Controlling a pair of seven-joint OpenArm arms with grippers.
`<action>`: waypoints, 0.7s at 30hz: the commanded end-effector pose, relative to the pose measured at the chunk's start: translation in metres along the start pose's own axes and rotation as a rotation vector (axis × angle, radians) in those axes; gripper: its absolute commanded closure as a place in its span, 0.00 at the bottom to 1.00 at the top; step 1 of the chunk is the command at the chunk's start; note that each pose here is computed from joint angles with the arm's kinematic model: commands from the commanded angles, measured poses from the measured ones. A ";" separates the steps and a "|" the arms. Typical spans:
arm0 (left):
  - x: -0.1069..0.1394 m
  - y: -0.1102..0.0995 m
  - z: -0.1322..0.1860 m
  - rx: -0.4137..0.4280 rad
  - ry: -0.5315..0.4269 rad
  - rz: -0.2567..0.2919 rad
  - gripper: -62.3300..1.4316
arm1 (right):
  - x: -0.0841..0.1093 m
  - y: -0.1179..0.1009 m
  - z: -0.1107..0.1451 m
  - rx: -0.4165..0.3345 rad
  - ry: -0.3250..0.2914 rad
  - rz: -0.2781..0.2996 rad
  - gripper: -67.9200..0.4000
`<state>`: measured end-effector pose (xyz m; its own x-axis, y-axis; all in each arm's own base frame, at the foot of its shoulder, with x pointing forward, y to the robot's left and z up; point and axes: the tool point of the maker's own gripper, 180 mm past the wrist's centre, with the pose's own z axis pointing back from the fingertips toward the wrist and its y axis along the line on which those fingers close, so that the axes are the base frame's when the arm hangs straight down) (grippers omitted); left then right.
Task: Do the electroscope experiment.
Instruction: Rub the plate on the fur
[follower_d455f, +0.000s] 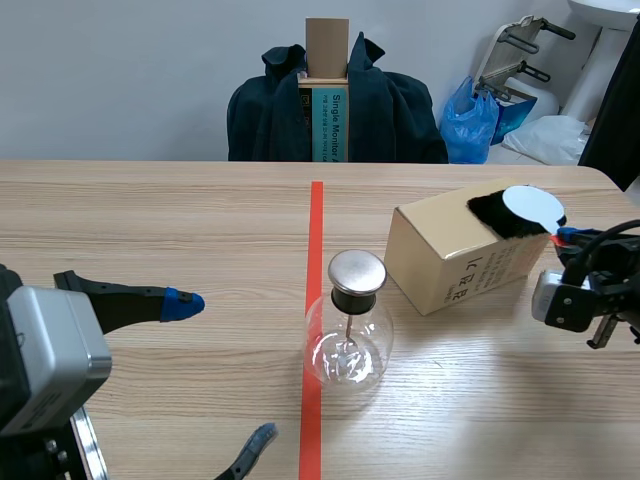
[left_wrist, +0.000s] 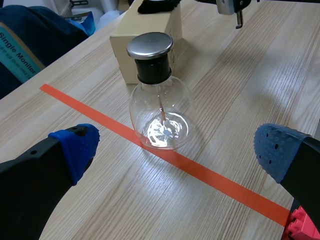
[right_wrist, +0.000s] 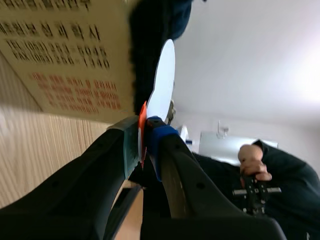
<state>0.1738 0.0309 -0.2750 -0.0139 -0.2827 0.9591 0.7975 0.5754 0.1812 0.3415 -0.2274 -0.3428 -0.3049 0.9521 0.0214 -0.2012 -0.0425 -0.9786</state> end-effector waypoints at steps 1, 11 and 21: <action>0.006 0.001 -0.001 0.005 -0.027 0.006 0.00 | 0.011 -0.004 0.003 -0.002 -0.084 0.016 0.98; 0.006 0.001 -0.001 0.006 -0.026 0.006 0.00 | 0.008 0.006 0.008 0.034 -0.069 0.011 0.98; 0.006 0.001 -0.001 0.006 -0.026 0.006 0.00 | 0.012 0.004 0.007 0.031 -0.095 0.018 0.98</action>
<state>0.1744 0.0308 -0.2746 -0.0161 -0.2824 0.9592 0.7970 0.5757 0.1829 0.3272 -0.2209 -0.3509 -0.3727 0.9273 0.0357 -0.2360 -0.0575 -0.9700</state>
